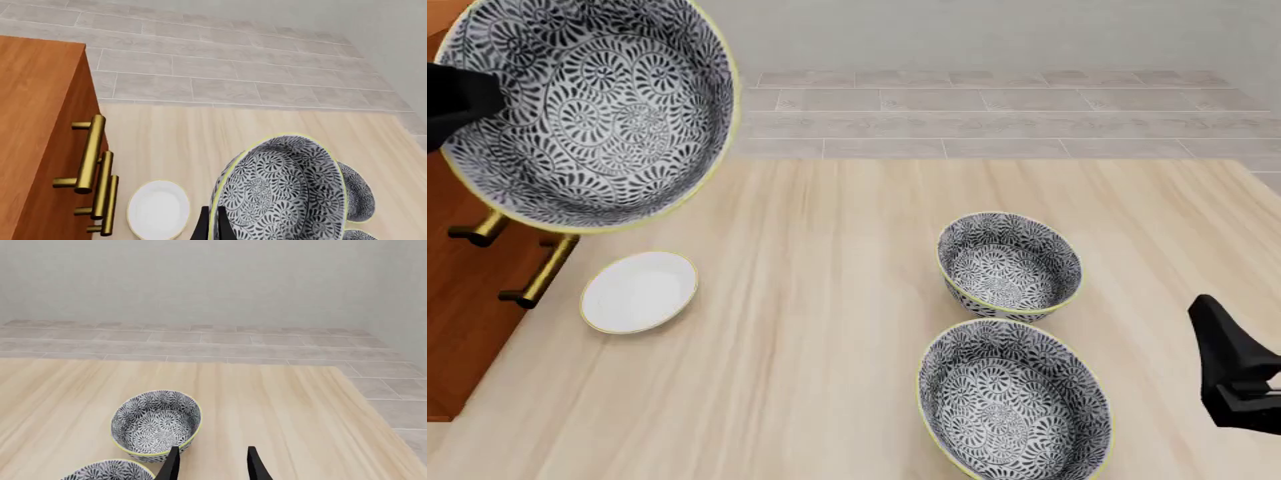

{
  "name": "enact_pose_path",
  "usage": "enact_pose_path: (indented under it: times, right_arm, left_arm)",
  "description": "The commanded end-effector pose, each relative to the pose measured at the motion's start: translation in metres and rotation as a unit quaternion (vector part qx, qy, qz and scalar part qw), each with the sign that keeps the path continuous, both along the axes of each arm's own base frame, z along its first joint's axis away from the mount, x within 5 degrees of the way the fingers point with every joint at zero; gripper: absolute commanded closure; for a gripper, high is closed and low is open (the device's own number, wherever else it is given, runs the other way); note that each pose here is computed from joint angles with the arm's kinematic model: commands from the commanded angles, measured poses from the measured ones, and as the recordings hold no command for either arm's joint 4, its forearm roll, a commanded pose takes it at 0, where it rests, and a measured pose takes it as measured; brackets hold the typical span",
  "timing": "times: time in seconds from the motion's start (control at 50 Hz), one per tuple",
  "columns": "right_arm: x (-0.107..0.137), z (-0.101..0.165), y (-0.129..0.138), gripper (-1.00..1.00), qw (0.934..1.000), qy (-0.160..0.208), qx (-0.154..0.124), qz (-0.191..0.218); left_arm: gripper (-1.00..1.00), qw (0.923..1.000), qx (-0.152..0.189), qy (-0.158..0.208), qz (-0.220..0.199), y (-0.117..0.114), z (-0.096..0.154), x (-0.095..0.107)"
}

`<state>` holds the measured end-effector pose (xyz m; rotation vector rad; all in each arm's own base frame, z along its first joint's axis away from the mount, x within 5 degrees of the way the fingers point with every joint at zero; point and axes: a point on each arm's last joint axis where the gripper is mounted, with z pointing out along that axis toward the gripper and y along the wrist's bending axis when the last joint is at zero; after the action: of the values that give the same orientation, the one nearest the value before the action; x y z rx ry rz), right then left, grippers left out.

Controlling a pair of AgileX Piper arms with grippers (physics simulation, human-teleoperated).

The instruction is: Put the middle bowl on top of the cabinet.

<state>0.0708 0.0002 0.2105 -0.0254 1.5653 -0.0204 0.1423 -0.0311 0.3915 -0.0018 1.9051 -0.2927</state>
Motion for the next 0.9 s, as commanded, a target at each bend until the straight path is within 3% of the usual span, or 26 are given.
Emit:
enact_pose_path:
  times: [0.02, 0.46, 0.9]
  right_arm:
    - [0.001, 0.0, 0.0, -1.0, 1.0, 0.002, 0.0, -0.001]
    - [0.002, -0.001, 0.0, -1.0, 1.0, 0.006, -0.002, -0.001]
    - [0.001, -0.001, 0.0, -1.0, 1.0, 0.007, -0.001, -0.002]
  left_arm:
    - [1.0, 0.9995, -0.001, -0.02, 0.025, 0.006, 0.015, 0.008]
    - [1.0, 0.9968, -0.011, -0.032, 0.072, 0.02, 0.036, 0.014]
    - [1.0, 0.9918, -0.013, -0.05, 0.117, 0.034, 0.062, 0.035]
